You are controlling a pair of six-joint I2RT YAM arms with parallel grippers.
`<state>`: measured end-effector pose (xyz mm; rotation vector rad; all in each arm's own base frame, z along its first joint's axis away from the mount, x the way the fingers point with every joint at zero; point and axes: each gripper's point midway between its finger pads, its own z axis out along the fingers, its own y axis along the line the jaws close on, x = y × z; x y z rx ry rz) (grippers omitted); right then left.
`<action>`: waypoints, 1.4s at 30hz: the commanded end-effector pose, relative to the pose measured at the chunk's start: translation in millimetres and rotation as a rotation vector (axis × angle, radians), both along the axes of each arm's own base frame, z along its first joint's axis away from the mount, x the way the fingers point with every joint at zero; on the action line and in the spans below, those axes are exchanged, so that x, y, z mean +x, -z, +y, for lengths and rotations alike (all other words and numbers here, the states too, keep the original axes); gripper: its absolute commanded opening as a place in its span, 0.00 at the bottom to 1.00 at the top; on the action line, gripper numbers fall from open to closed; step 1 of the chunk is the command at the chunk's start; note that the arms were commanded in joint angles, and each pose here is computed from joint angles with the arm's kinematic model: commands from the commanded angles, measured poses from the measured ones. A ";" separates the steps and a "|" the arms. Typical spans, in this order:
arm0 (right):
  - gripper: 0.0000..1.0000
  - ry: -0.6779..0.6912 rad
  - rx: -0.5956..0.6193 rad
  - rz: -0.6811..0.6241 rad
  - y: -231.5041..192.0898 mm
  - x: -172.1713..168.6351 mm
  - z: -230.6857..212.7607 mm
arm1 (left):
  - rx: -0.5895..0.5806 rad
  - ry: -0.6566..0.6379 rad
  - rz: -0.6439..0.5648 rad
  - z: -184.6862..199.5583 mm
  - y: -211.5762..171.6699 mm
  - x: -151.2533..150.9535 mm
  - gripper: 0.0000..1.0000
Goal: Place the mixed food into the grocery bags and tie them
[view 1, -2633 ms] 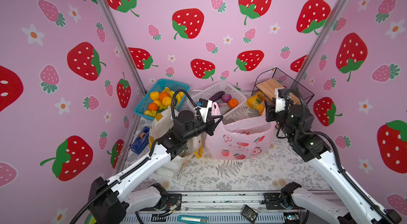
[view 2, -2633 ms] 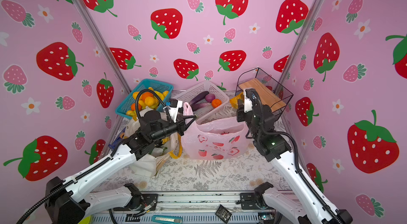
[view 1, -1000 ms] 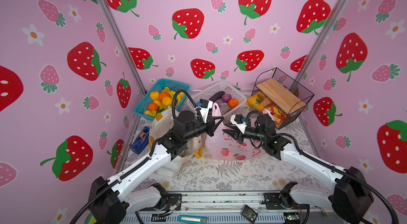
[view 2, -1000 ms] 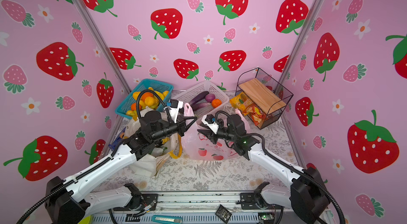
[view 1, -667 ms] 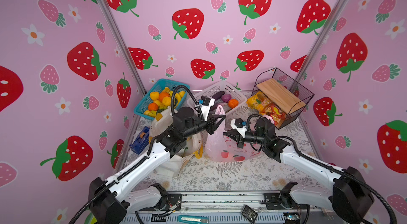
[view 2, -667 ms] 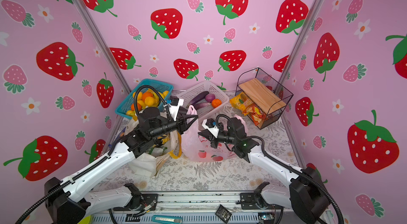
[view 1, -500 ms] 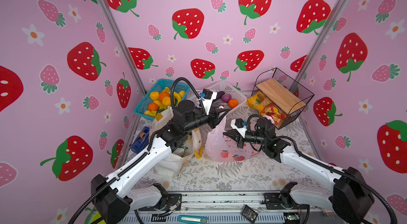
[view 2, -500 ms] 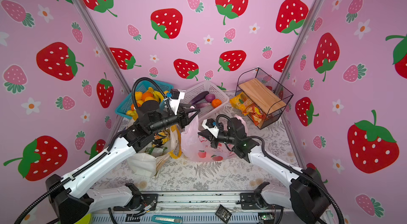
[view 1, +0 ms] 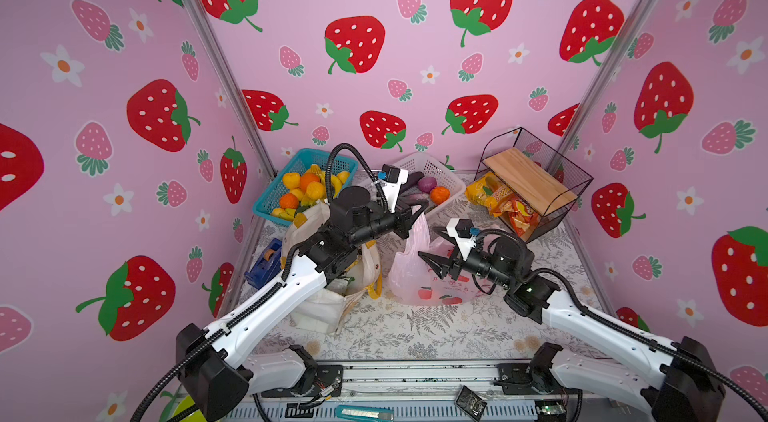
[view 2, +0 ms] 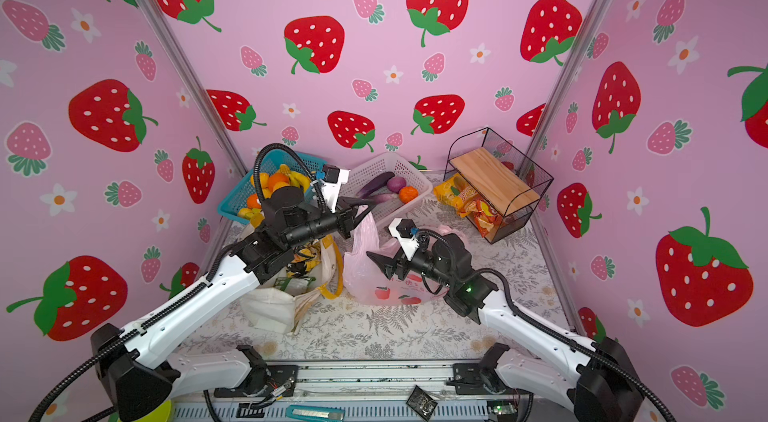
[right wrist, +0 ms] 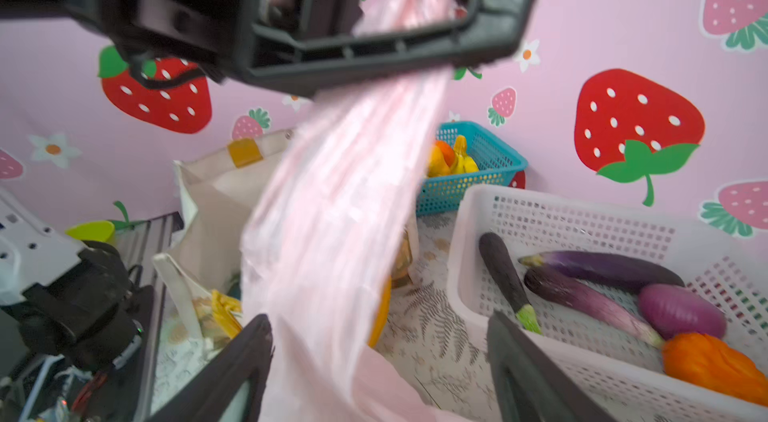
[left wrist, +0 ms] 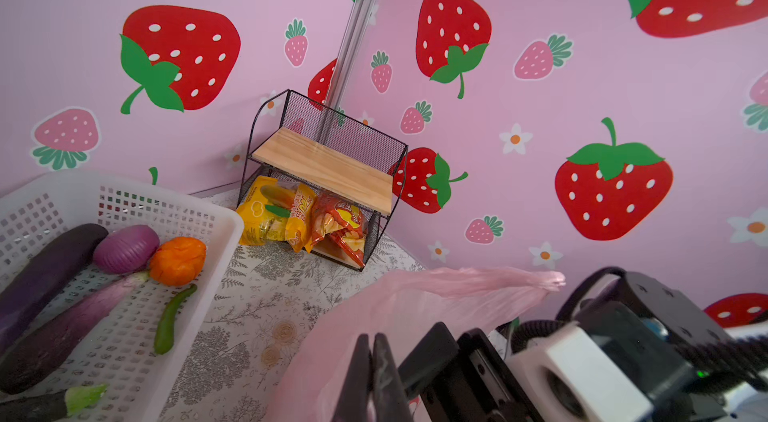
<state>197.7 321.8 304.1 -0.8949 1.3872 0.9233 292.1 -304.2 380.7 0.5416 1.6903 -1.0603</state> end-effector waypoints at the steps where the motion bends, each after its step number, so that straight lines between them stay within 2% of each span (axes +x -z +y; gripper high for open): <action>1: 0.85 0.105 0.141 0.031 -27.8 3.8 1.8 | -0.086 -0.008 0.023 1.5 -15.1 -1.2 0.00; 8: 0.90 0.311 0.228 0.130 -31.6 17.8 21.3 | -0.124 -0.008 0.053 1.1 -14.5 -4.2 0.00; 11: 0.87 0.417 0.216 0.159 -22.8 29.5 29.9 | -0.129 -0.006 0.057 1.2 -15.1 -6.1 0.00; 13: 0.71 0.491 0.192 0.183 -6.7 37.1 32.4 | -0.134 -0.009 0.060 2.3 -15.7 -6.7 0.00; 16: 0.44 0.599 0.136 0.237 44.1 46.9 23.0 | -0.146 -0.049 0.068 8.1 -16.5 -3.6 0.00; 18: 0.35 0.619 0.092 0.257 74.7 47.1 19.0 | -0.145 -0.065 0.060 11.3 -17.0 -3.3 0.00; 20: 0.33 0.614 0.041 0.250 87.1 46.2 20.3 | -0.138 -0.071 0.054 12.3 -17.3 -2.4 0.00; 23: 0.40 0.583 0.021 0.191 69.7 43.0 21.8 | -0.118 -0.070 0.048 11.8 -16.7 -0.5 0.00; 27: 0.76 0.515 -0.051 0.076 32.3 34.6 22.2 | -0.093 -0.062 0.036 13.0 -19.4 3.7 0.00; 30: 0.91 0.412 -0.113 0.007 8.8 19.1 23.0 | -0.056 -0.069 0.021 16.9 -20.7 10.0 0.00; 32: 0.97 0.320 -0.151 -0.033 -8.4 4.8 23.5 | -0.033 -0.068 0.019 20.0 -20.6 15.5 0.00; 37: 0.99 0.102 -0.221 -0.124 -50.7 -37.0 11.7 | 0.001 -0.074 0.015 32.7 -22.6 33.2 0.00; 42: 0.98 0.071 -0.224 -0.163 -78.4 -55.2 -20.7 | 0.012 -0.098 0.048 47.8 -17.2 55.0 0.00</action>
